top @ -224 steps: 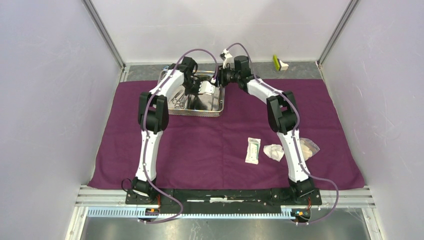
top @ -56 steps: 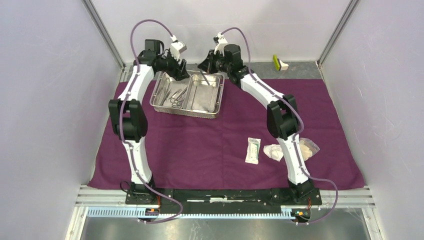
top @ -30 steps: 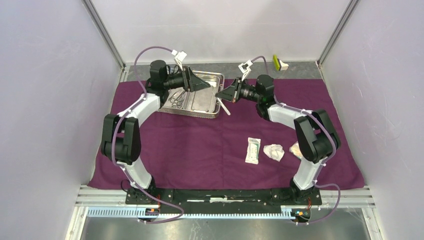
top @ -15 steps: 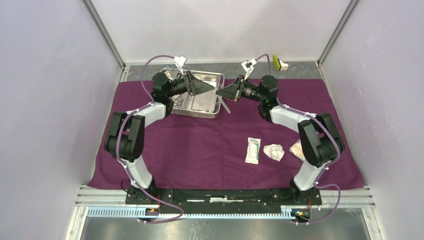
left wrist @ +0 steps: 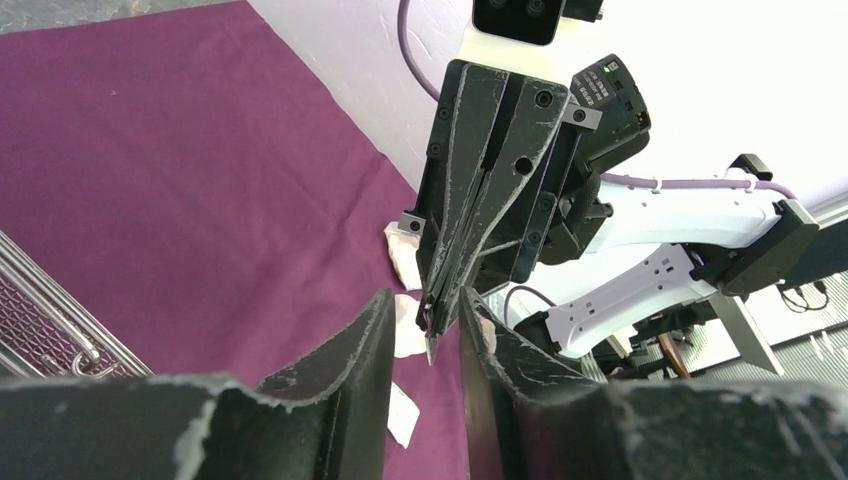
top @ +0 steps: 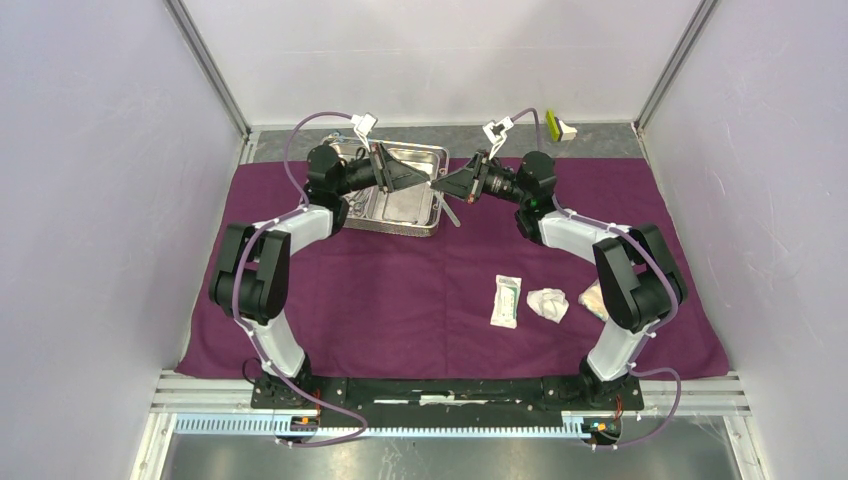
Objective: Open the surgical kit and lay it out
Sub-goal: Pick up the medical item from the container.
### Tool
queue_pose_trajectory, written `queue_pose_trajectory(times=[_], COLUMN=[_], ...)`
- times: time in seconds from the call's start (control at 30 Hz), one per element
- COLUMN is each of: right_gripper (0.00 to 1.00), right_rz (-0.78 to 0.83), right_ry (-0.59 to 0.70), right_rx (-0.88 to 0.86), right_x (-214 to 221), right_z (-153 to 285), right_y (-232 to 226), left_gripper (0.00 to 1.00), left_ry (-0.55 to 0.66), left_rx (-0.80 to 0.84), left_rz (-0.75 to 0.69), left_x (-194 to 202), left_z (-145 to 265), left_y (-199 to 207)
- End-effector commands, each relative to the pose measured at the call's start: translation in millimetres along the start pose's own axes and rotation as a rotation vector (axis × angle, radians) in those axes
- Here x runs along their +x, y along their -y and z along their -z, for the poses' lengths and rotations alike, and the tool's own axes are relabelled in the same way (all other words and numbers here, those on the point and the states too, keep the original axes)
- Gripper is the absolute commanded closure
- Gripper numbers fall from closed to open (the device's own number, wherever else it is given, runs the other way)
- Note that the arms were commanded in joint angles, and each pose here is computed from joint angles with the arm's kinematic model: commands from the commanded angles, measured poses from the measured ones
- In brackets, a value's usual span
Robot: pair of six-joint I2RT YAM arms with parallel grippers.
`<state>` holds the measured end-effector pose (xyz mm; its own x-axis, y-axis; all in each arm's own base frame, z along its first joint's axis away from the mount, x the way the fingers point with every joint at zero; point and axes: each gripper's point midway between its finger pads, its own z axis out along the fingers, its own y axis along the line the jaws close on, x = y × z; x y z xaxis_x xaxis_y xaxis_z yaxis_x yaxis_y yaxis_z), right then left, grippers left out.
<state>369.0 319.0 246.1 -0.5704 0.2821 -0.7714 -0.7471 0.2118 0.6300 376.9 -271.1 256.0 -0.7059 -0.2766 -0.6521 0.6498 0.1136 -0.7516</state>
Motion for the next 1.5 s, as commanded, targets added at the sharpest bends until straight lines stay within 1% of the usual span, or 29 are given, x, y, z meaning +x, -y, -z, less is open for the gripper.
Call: queue_pose_trajectory(times=[0.0, 0.1, 0.23, 0.43, 0.57, 0.7, 0.73, 0.8, 0.83, 0.9, 1.0, 1.13, 1.27, 1.47], right_gripper=[1.0, 1.0, 1.0, 1.0, 1.0, 0.99, 0.95, 0.82, 0.76, 0.67, 0.57, 0.48, 0.42, 0.39], right_rz=[0.033, 0.031, 0.03, 0.024, 0.022, 0.027, 0.039, 0.082, 0.113, 0.182, 0.28, 0.38, 0.446, 0.46], right_ry=[0.018, 0.019, 0.018, 0.013, 0.015, 0.007, 0.002, -0.026, -0.043, -0.077, -0.122, -0.164, -0.209, -0.249], right_rx=[-0.039, -0.038, -0.036, -0.026, -0.023, -0.024, -0.026, -0.015, -0.007, 0.008, 0.038, 0.032, -0.002, -0.075], right_x=[-5, -5, -5, -1, -2, 0, 0, 3, 4, 8, 19, 36, 58, 83], right_z=[-2, -2, -1, -1, -1, -2, -2, -2, -1, 1, 9, 24, 33, 32], right_y=[-8, -8, -8, -4, -2, -1, -1, 3, 5, 9, 16, 13, 4, -13], left_gripper=[0.64, 0.66, 0.73, 0.85, 0.98, 0.97, 0.98, 0.98, 0.98, 0.98, 0.98, 0.98, 0.98, 0.98], left_ry=[0.013, 0.01, 0.007, 0.002, -0.003, -0.031, -0.054, -0.106, -0.129, -0.189, -0.231, -0.248, -0.254, -0.255], left_rx=[0.04, 0.044, 0.056, 0.065, 0.069, 0.073, 0.064, 0.019, -0.003, -0.058, -0.093, -0.091, -0.07, -0.055], left_rz=[-0.096, -0.095, -0.087, -0.084, -0.088, -0.112, -0.124, -0.166, -0.22, -0.272, -0.347, -0.358, -0.34, -0.336], left_x=[-8, -7, -7, -7, -6, -4, -2, 3, 4, 13, 18, 23, 26, 33], left_z=[-3, -4, -5, -6, -6, -6, -6, -4, -2, 4, 12, 17, 19, 22], left_y=[19, 20, 21, 20, 20, 19, 17, 9, 7, 2, 4, 10, 20, 29])
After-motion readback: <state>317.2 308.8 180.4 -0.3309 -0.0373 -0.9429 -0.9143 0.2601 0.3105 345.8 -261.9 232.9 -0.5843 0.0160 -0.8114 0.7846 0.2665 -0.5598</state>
